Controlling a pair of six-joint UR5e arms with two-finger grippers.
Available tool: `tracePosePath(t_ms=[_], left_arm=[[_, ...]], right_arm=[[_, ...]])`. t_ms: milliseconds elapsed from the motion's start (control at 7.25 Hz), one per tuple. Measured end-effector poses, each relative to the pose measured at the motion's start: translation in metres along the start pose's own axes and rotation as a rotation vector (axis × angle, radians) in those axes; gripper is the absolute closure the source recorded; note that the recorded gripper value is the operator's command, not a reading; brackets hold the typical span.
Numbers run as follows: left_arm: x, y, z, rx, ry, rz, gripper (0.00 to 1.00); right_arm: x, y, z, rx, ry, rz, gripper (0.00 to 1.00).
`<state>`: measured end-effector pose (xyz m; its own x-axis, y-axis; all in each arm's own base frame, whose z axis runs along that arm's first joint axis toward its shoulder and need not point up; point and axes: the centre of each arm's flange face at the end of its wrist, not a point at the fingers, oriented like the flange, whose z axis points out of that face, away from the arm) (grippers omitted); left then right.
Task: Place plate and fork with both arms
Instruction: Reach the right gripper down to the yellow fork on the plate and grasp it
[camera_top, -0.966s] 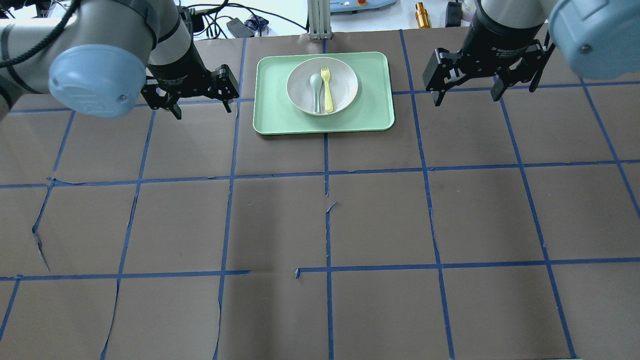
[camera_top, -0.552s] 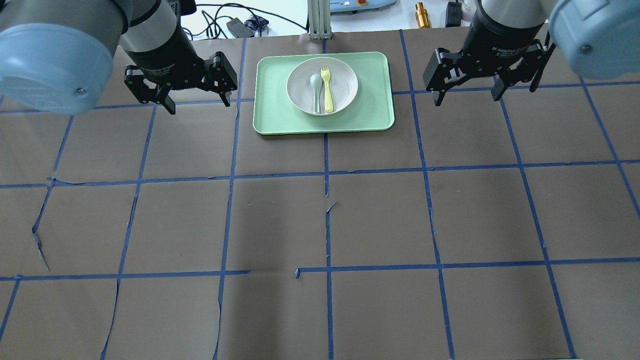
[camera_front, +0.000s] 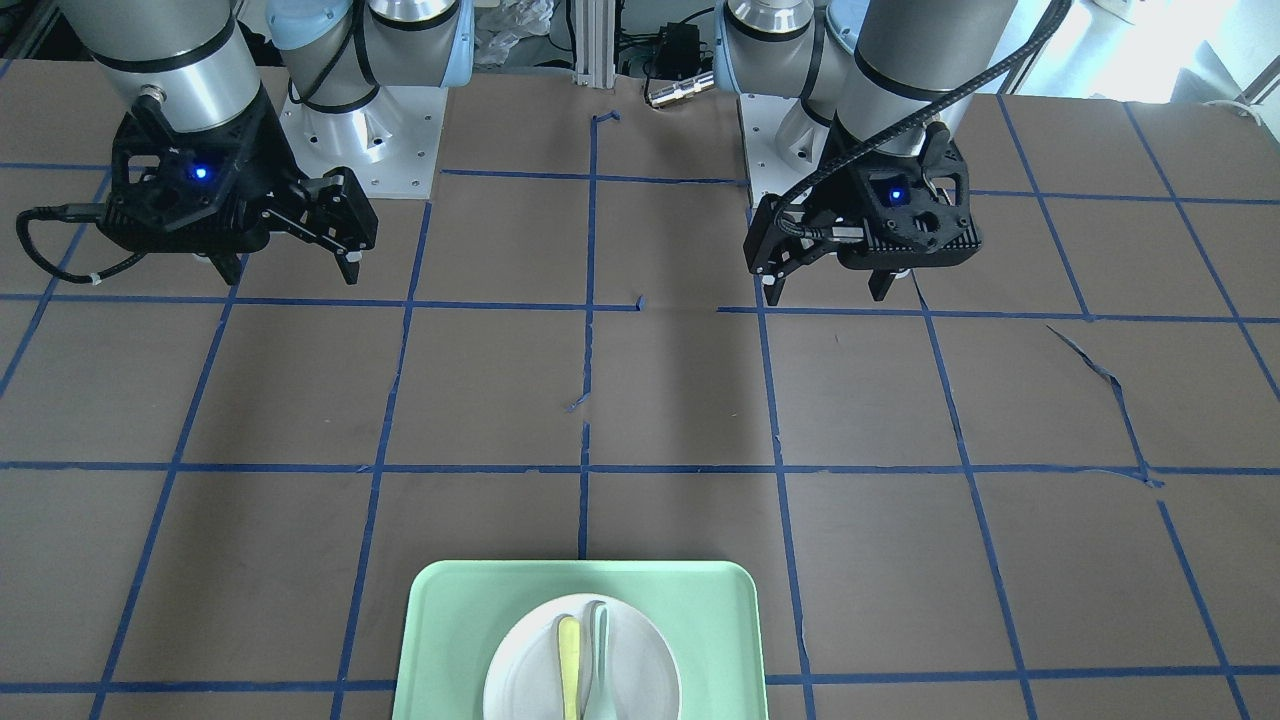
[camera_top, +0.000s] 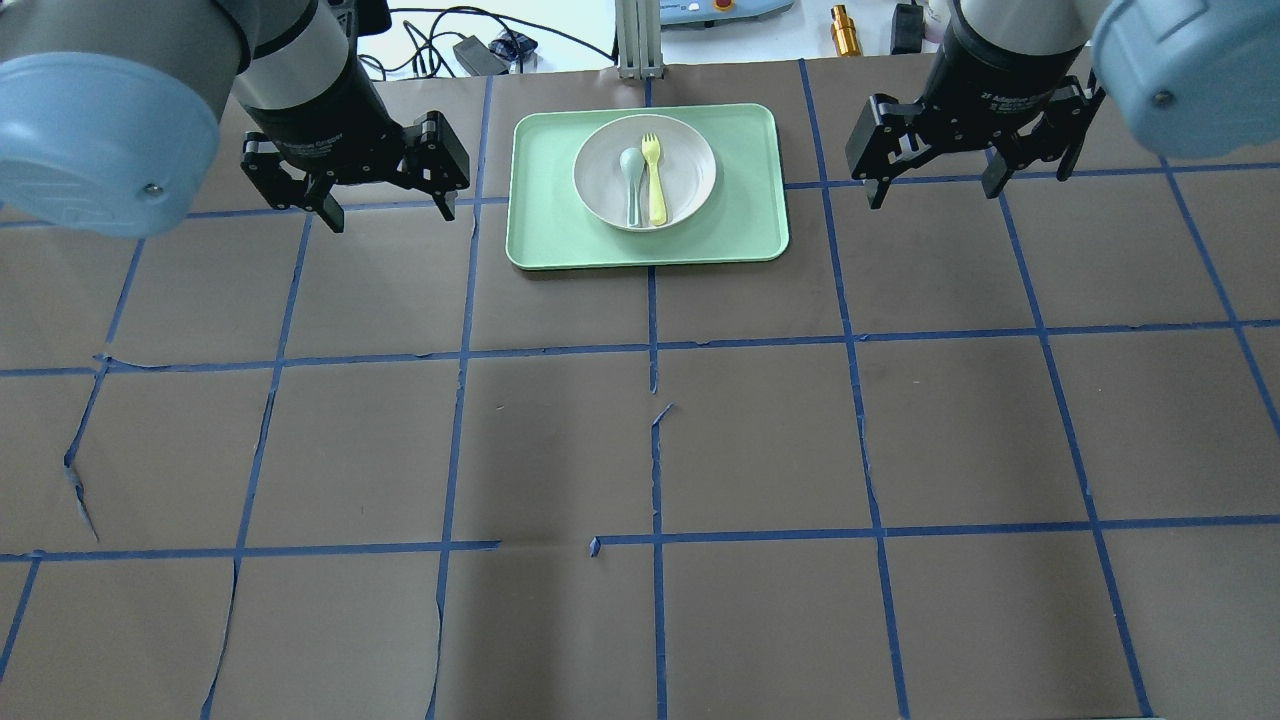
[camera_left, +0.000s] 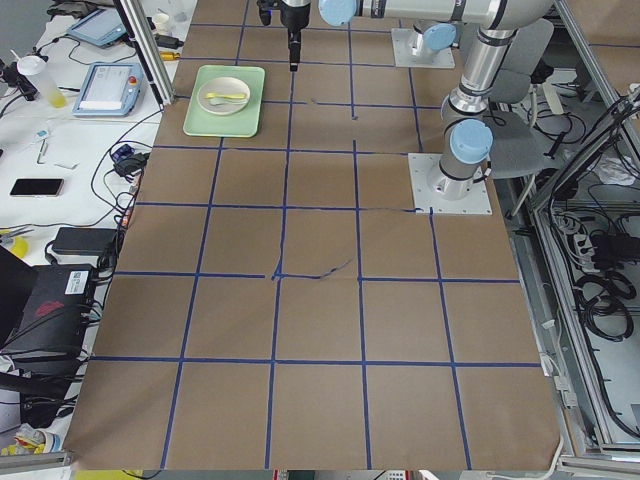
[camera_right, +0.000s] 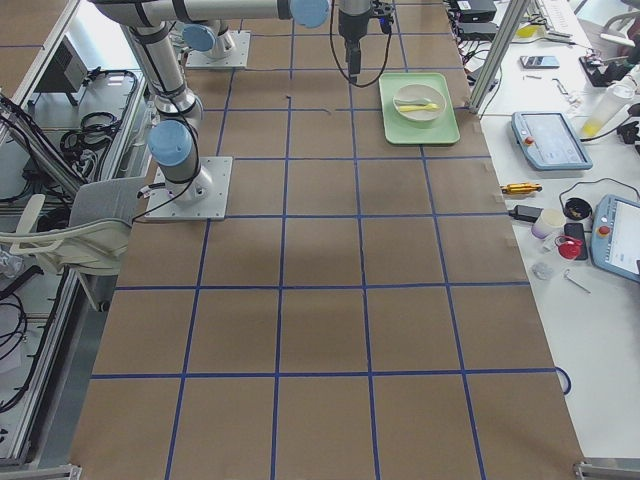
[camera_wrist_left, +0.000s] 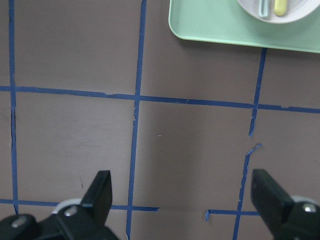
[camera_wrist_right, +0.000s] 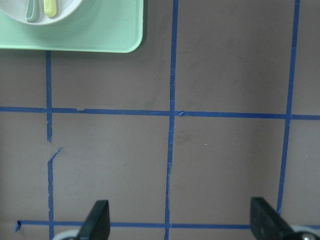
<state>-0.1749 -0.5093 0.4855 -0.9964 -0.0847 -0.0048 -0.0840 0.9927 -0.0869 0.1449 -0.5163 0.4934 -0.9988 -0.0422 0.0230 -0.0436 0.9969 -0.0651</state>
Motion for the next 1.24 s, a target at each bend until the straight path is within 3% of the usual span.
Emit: tracePosePath(t_ms=[276,690,966,1241], left_arm=[[-0.001,0.000,0.000,-0.001,-0.007,0.001,0.00],[0.000,0.000,0.002,0.000,-0.006,-0.008,0.00],[0.000,0.000,0.002,-0.001,-0.006,-0.011,0.00],[-0.001,0.000,0.001,0.000,-0.006,-0.012,0.00]], right_arm=[[-0.020,-0.039,0.034,0.023,0.010,-0.040,0.00],[-0.110,-0.151,0.130,-0.015,-0.008,-0.060,0.00],[-0.179,-0.211,0.215,0.001,-0.018,0.009,0.10],[-0.201,-0.232,0.269,0.031,-0.030,0.033,0.29]])
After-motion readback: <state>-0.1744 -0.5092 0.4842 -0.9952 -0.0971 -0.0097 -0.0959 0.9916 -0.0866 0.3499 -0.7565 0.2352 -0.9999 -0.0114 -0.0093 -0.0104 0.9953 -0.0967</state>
